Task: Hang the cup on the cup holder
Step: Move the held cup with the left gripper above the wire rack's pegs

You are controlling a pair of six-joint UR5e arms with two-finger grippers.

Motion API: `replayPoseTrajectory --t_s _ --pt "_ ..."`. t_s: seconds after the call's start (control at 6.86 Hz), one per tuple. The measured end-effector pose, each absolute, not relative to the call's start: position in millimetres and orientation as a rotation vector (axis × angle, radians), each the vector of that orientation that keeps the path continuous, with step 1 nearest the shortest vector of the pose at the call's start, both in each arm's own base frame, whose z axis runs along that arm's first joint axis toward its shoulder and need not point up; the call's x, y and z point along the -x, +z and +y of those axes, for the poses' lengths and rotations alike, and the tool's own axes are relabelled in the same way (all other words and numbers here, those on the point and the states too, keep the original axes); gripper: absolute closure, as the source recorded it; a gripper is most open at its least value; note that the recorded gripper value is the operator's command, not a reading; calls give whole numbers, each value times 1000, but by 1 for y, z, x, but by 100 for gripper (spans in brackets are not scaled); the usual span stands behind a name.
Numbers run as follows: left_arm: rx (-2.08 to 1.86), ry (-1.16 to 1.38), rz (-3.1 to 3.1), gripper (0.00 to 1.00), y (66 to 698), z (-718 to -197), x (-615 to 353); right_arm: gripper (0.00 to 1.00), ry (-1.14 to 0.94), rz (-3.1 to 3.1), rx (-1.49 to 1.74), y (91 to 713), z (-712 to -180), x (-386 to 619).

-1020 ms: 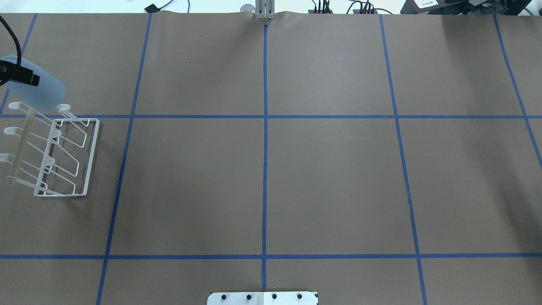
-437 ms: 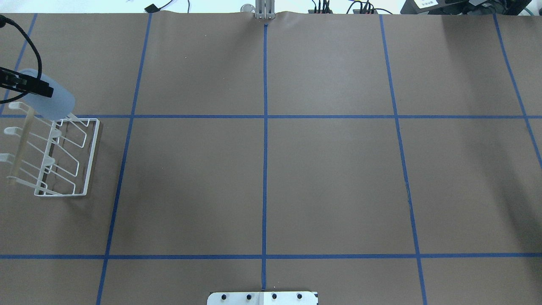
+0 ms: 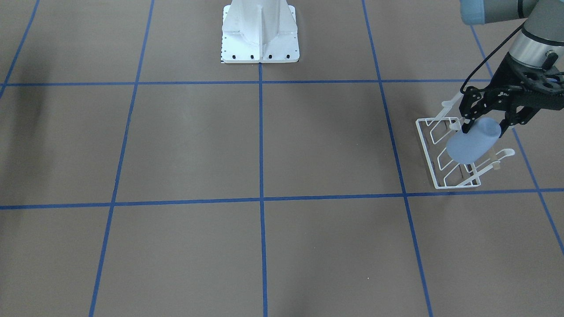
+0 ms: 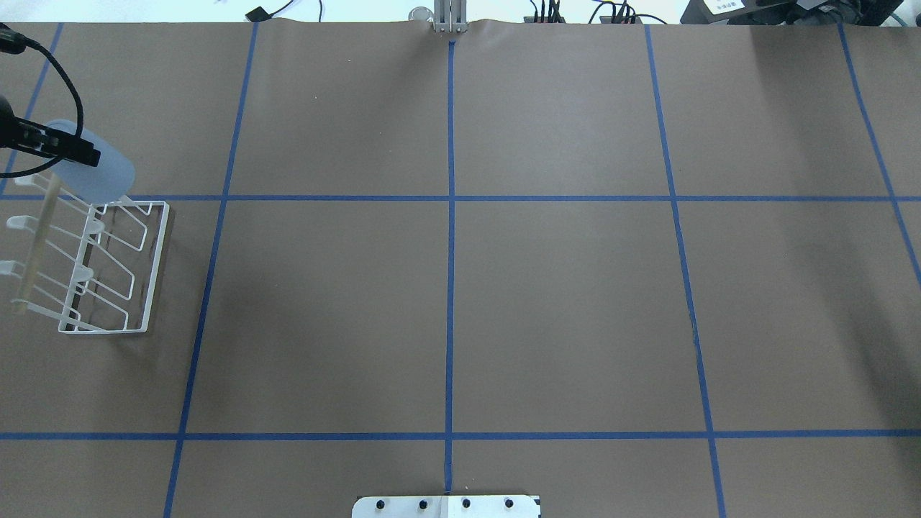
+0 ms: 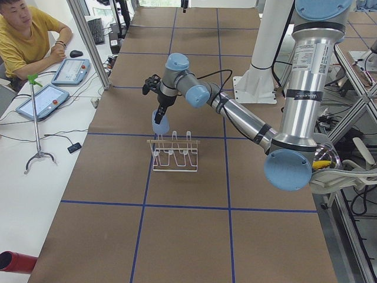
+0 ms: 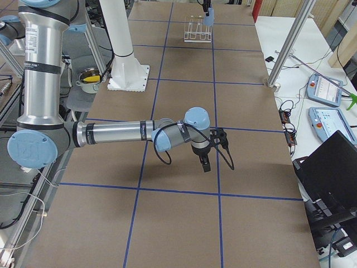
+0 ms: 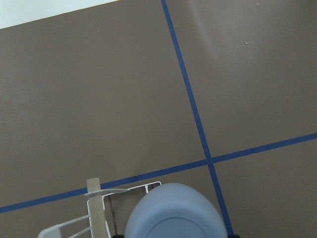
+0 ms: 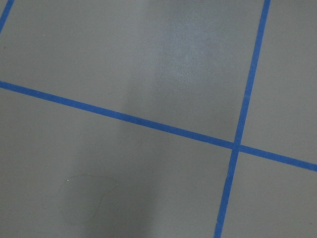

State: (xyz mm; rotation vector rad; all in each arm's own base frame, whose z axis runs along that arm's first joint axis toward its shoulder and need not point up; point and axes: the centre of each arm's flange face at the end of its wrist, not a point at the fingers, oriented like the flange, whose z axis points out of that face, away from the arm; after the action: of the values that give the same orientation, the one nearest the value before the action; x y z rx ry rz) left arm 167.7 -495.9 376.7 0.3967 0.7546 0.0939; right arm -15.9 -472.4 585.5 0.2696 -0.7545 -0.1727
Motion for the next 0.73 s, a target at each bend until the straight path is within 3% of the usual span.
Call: replayPoseTrajectory --t_s 0.73 --pt "-385 116 762 100 411 -512 -194 0 -171 -752 -271 585 -473 16"
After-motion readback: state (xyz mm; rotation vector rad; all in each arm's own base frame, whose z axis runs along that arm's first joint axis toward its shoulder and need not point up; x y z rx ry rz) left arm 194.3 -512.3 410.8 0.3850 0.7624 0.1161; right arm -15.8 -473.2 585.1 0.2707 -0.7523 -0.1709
